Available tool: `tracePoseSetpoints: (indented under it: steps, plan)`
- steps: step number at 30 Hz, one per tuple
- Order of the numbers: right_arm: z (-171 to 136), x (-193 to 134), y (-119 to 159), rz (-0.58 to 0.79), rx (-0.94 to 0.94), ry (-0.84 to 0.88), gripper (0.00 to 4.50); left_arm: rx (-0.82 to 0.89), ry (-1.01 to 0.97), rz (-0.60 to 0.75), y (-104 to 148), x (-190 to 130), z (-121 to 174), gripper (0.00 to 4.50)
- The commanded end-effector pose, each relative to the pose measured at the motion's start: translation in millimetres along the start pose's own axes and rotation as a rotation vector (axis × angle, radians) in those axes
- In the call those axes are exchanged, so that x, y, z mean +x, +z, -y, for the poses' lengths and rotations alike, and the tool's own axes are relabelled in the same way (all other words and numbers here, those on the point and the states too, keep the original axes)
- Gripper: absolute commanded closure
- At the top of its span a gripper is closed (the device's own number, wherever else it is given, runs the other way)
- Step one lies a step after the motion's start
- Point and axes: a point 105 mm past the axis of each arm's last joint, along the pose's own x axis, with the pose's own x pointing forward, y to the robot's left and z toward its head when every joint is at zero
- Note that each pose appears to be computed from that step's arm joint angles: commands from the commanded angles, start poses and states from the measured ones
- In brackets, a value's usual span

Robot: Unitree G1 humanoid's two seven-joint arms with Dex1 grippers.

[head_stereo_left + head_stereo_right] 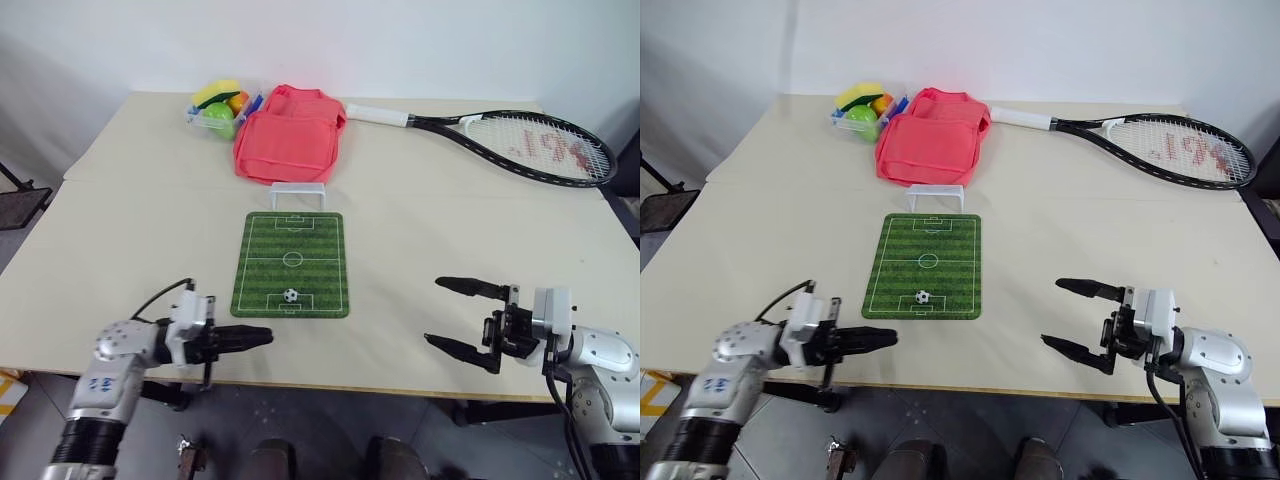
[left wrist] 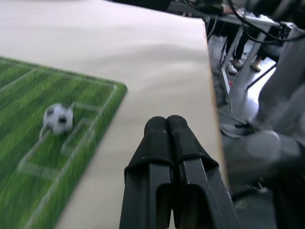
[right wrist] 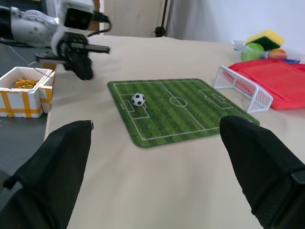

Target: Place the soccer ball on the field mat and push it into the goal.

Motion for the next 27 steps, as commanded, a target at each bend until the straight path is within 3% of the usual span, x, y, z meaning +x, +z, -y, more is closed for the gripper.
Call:
tracePoseSetpoints:
  steps: [1, 16, 23, 27]
  plan:
    - [0.9, -2.6, 7.9, 0.012, -0.045, -0.006, 0.00, 0.025, 0.028, -0.029, -1.9, 8.2, -11.1, 4.47]
    - [-13.8, -17.2, -9.3, 0.017, -0.023, -0.080, 0.00, 0.036, 0.081, -0.054, -7.9, 32.7, -51.9, 4.47]
    - [-14.2, -16.0, -11.3, 0.045, -0.023, -0.177, 0.00, 0.167, 0.408, -0.022, 20.8, 44.7, -125.2, 4.47]
    - [-2.7, -10.4, -6.0, 0.080, -0.033, -0.289, 0.00, 0.204, 0.362, 0.078, 45.1, 44.1, -127.3, 4.47]
